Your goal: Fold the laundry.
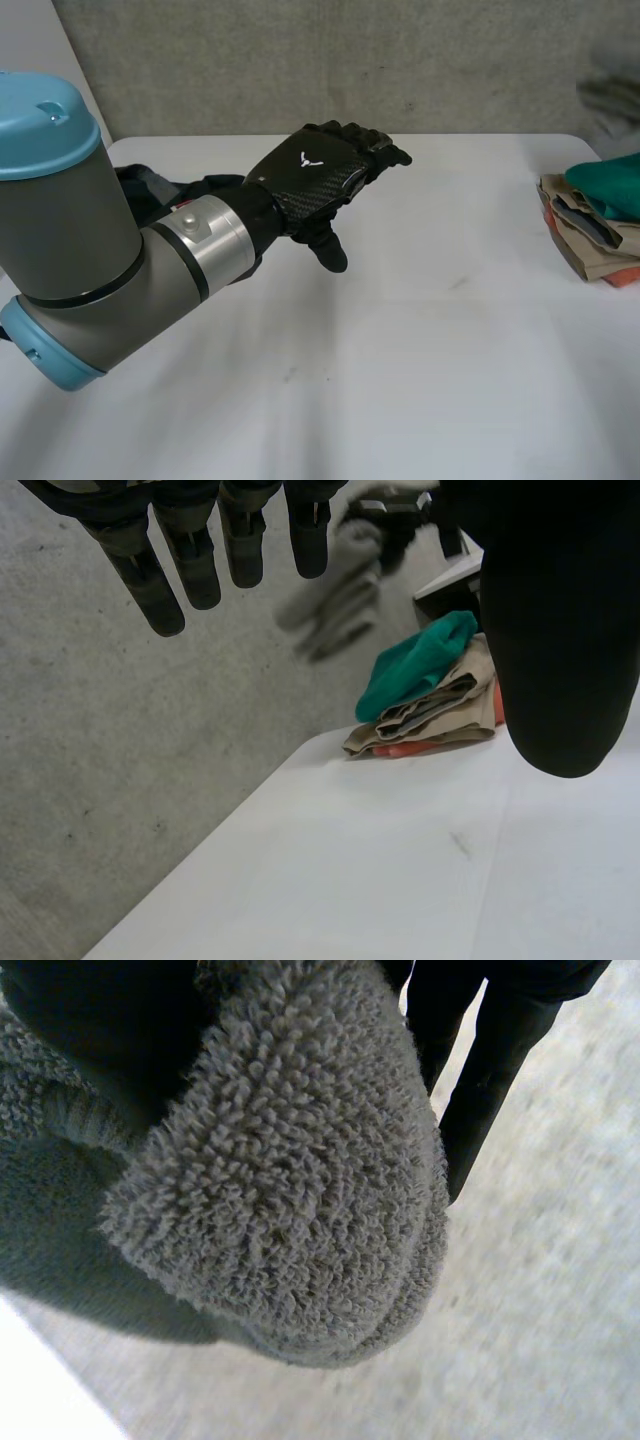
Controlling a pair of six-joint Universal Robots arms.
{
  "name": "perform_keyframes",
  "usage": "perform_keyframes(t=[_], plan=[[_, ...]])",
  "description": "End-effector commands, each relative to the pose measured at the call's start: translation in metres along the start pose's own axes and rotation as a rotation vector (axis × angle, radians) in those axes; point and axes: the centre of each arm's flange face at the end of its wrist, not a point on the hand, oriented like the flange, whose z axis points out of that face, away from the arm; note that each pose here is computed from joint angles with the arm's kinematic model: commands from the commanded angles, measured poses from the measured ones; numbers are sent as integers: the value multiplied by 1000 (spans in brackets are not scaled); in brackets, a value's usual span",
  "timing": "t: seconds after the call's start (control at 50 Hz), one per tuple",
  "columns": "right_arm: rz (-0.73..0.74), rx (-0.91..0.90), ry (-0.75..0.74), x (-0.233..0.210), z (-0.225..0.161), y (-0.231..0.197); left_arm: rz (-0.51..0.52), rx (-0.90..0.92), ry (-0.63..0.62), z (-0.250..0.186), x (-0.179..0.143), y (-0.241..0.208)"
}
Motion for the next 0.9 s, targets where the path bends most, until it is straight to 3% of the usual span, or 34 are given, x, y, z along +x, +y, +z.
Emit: perform_keyframes(t=[0.02, 0.12, 0.22, 0.36, 0.5, 0.6, 0.76, 0.82, 0.84, 0.9], plan=[[6, -80, -44, 9, -41, 97, 1, 7, 9, -1, 4, -2], [40, -140, -56, 11, -71, 135, -1, -1, 21, -2, 9, -1], [50, -166, -79, 9, -82, 137, -1, -7, 26, -3, 11, 1], [40, -186, -1, 34, -78, 75, 7, 15, 33, -6, 16, -7], [75, -323, 103, 67, -104, 31, 19, 48, 35, -12, 19, -21], [-71, -439, 201, 101, -130, 8, 21, 54, 35, -12, 19, -22], [-595, -584, 540, 166, -133, -41, 45, 103, 16, -14, 14, -38], [-638, -469, 509, 140, -99, -57, 64, 145, -8, -15, 8, -49], [-644, -350, 451, 109, -71, -74, 77, 171, -45, -16, 1, -57], [-627, -204, 374, 65, -47, -97, 92, 193, -157, -18, -19, -65]])
